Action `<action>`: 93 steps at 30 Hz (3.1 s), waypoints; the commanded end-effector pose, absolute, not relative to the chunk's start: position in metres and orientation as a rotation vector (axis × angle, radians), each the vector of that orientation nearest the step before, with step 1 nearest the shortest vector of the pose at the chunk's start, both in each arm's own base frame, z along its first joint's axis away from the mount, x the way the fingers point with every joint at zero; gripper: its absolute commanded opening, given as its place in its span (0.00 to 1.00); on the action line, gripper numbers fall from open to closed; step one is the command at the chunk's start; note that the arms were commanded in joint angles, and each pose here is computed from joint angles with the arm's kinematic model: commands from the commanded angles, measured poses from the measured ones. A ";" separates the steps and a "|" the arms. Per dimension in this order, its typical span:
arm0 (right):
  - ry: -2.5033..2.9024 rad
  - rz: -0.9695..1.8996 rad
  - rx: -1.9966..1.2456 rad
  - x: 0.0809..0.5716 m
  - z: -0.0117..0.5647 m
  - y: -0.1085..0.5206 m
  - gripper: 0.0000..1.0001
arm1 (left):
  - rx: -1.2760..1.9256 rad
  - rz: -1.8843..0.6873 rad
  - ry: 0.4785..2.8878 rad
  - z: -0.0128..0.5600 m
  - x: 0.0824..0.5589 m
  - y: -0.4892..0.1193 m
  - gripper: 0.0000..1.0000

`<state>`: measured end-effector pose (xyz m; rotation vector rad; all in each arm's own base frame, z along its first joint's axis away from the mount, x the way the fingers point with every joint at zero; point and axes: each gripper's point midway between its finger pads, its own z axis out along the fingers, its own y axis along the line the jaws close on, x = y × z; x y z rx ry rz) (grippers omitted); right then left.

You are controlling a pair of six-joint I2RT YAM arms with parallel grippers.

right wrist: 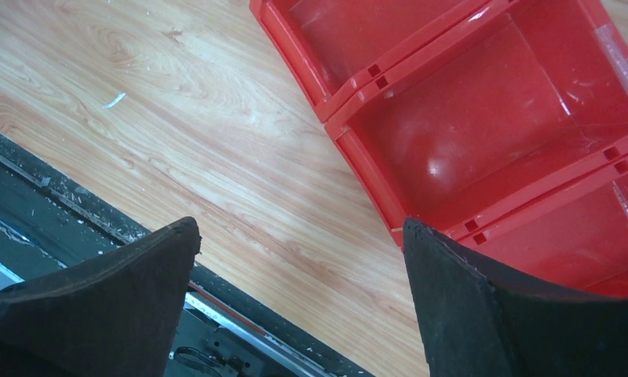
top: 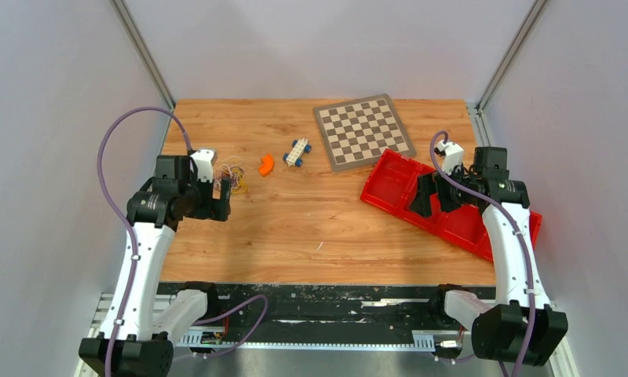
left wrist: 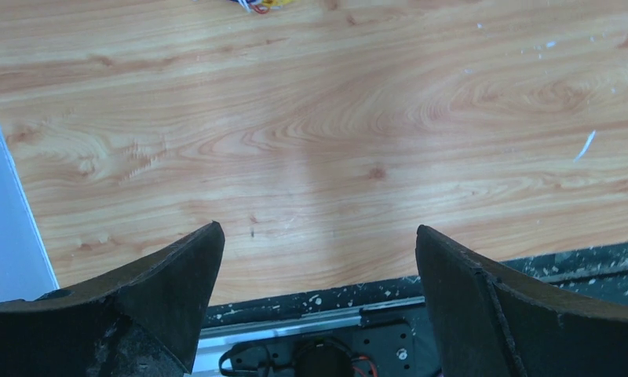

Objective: Untangle the cables

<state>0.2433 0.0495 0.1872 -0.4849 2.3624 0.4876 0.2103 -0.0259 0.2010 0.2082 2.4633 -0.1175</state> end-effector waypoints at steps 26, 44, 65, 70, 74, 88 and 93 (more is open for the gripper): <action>2.266 0.597 -0.748 0.366 0.195 0.107 1.00 | -0.003 -0.425 2.654 0.092 0.429 -0.011 1.00; 2.049 1.229 -0.912 0.314 0.228 0.306 1.00 | 0.367 -1.134 2.201 0.202 0.316 -0.139 0.00; 2.090 1.060 -0.976 0.312 0.204 0.321 0.00 | 0.356 -1.079 2.234 0.220 0.266 -0.126 0.01; 2.178 0.889 -0.874 0.324 0.193 0.259 0.00 | 0.204 -0.860 2.420 0.190 0.272 -0.060 0.05; 2.212 0.807 -0.827 0.317 0.192 0.221 0.00 | 0.081 -0.809 2.495 0.176 0.264 -0.020 0.02; 2.130 0.750 -0.818 0.302 0.228 0.180 0.00 | 0.082 -0.675 2.581 0.141 0.250 0.020 0.00; 2.152 0.798 -0.831 0.290 0.225 0.186 0.00 | 0.084 -0.705 2.545 0.153 0.256 0.017 0.00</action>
